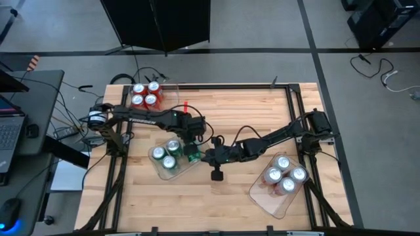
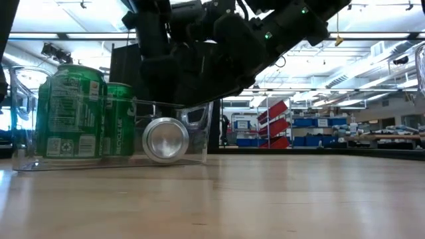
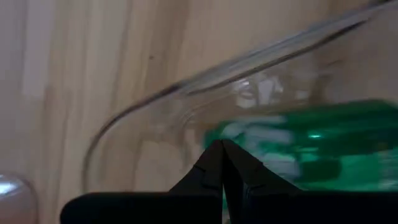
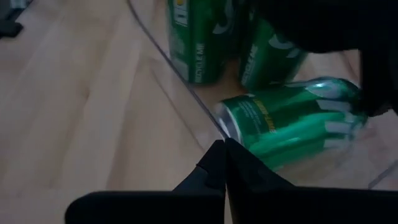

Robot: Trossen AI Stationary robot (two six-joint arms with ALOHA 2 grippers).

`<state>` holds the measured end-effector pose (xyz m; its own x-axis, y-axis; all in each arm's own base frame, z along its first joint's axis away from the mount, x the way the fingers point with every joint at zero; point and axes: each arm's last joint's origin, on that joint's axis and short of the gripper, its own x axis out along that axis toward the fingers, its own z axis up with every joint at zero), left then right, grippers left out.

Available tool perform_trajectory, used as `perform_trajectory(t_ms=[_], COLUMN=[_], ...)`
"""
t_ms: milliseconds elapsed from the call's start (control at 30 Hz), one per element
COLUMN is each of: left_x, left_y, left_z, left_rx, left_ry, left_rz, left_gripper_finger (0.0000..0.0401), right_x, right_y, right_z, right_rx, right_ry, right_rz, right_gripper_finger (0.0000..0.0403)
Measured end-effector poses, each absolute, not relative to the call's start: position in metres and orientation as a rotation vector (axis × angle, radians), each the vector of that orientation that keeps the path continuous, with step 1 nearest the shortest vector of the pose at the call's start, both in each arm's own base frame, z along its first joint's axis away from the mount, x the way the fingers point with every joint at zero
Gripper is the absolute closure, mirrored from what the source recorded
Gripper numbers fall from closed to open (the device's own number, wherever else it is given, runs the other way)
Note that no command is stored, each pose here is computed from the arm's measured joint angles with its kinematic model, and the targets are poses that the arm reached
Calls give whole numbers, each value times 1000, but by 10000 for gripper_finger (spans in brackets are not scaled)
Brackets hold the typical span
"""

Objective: Sort soda cans
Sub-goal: Adjust the green soda can in the transparent bin

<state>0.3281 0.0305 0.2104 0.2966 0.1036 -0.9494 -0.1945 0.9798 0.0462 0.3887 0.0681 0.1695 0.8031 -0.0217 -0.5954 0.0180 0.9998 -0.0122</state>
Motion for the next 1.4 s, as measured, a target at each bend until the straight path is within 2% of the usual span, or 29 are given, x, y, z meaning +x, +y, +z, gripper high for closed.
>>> perform_trajectory(t_ms=[167,333,467,800,1033,1400], left_x=[330,316,310,304,312,318], left_y=[23,34,37,40,35,30], left_z=[219,217,216,193,194,205], left_rx=[-72,-58,-82,-151,-178,-202], left_ry=[1264,1362,1391,1409,1349,1341], left_rz=[188,477,562,507,371,310], left_gripper_finger=[398,398,398,398,398,398], right_x=[389,388,388,389,389,389], right_y=[64,64,63,62,63,62], right_z=[168,167,167,168,168,168], right_rx=[-19,-20,-20,-17,-11,-9], right_ry=[644,652,651,647,652,655], right_rz=[-67,-68,-67,-64,-42,-38], right_gripper_finger=[403,403,403,403,403,403])
